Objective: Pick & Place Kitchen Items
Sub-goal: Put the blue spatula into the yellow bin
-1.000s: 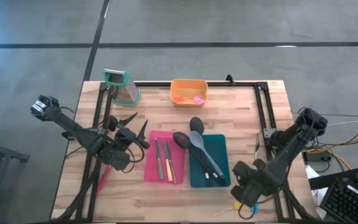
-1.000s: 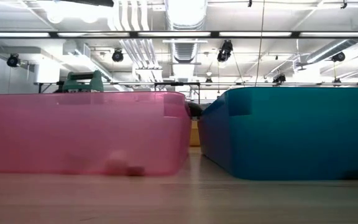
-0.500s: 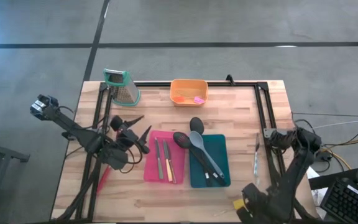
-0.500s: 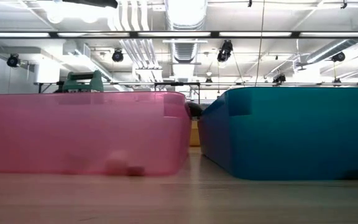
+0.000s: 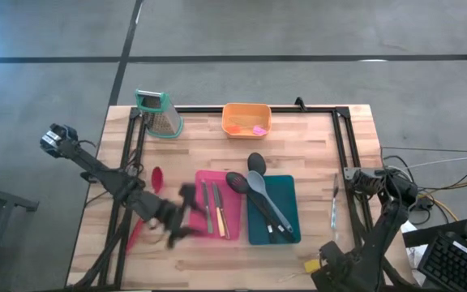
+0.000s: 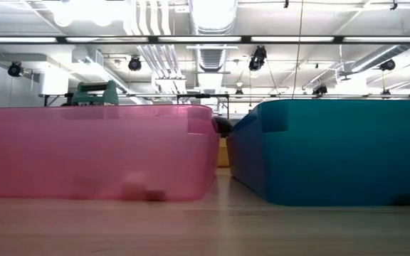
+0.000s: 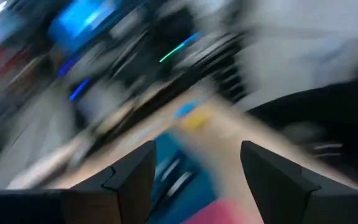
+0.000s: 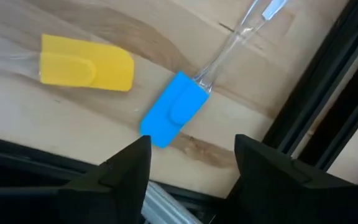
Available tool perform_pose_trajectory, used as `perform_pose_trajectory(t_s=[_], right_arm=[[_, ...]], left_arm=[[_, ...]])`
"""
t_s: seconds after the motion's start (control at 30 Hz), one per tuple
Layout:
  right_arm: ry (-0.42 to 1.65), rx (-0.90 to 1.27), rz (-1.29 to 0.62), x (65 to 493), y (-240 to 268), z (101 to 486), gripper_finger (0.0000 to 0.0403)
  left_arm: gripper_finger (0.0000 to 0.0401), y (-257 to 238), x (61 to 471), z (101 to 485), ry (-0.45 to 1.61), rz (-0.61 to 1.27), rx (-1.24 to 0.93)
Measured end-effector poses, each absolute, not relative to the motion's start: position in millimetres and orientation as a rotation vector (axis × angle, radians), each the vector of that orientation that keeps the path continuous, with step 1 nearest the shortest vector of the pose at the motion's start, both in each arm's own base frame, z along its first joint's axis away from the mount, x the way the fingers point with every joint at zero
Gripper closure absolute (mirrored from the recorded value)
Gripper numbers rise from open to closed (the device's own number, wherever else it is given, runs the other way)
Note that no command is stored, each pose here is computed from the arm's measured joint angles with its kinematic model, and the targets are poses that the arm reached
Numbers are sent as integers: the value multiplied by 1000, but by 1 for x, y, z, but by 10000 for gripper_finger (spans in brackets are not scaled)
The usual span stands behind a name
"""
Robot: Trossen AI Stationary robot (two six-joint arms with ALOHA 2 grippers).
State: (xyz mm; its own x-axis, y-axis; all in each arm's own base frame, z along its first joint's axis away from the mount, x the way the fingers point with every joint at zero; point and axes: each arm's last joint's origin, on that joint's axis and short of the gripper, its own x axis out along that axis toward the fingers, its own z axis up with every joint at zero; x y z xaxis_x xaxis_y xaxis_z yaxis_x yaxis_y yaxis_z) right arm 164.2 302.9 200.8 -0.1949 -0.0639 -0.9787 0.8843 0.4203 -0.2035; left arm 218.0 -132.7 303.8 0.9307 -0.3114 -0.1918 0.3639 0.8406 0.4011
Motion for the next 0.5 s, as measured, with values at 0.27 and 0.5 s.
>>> perform_pose_trajectory(t_s=[0.27, 0.5], right_arm=[[1519, 809, -988, 166, 307, 191, 163], [1543, 818, -915, 165, 306, 169, 167]], left_arm=[[163, -117, 201, 303, 69, -146, 498], [163, -94, 171, 294, -88, -18, 446]])
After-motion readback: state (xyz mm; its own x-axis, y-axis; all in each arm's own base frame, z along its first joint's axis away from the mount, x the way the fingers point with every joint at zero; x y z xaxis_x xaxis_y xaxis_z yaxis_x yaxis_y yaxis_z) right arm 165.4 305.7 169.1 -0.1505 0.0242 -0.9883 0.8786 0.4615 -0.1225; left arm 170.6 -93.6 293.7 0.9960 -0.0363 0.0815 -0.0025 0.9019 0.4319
